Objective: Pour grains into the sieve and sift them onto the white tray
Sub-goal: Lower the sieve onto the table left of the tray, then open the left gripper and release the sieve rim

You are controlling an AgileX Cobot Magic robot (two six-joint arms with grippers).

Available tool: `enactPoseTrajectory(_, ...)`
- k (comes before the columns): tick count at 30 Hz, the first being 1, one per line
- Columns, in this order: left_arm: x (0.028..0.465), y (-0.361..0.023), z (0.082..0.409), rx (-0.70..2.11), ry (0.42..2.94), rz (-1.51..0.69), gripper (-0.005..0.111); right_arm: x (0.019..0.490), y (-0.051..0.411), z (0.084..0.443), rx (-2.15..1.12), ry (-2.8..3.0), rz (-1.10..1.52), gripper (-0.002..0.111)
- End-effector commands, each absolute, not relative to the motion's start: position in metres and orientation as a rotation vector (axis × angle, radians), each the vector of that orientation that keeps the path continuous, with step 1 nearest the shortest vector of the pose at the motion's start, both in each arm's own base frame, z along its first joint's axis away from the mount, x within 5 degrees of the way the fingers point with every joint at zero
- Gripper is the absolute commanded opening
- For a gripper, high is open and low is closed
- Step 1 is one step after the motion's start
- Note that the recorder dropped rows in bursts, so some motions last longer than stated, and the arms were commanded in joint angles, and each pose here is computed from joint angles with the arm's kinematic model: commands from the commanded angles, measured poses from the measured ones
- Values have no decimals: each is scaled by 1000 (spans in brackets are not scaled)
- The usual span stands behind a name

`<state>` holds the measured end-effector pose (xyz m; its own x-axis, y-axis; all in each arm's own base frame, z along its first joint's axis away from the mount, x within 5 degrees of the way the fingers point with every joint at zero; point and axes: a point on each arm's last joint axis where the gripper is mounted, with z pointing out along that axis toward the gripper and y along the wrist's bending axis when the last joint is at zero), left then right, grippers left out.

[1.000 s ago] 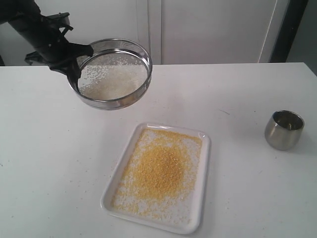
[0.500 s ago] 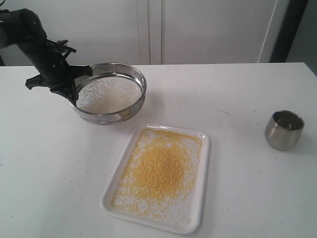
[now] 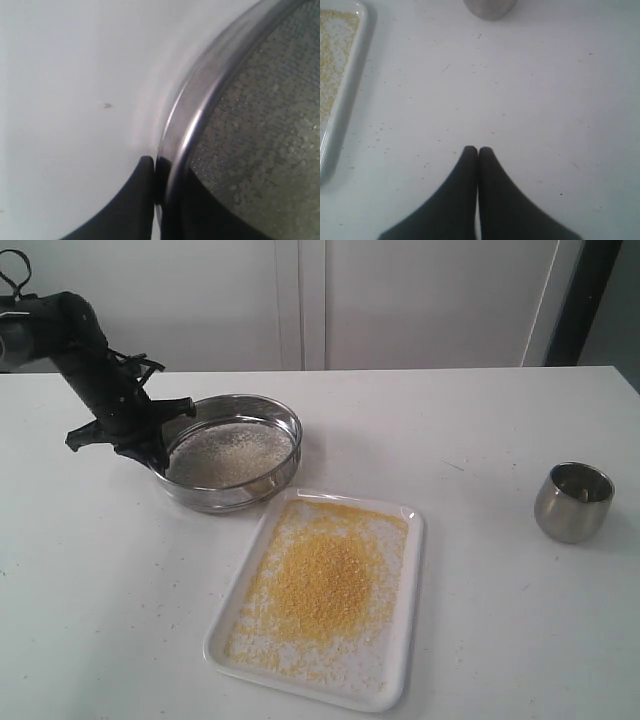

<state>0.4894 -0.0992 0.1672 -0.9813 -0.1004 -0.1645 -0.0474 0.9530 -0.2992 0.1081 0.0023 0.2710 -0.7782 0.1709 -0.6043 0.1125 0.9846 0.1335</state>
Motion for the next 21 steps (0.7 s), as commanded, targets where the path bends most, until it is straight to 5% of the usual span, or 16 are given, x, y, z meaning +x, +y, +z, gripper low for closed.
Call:
enactPoseTrajectory(1, 489, -101, 172, -131, 2923, -489, 0, 108, 2, 273, 193, 2453, 111, 0)
enactPoseTrajectory(21, 491, -97, 171, -75, 2902, -416, 0, 108, 2, 273, 193, 2453, 111, 0)
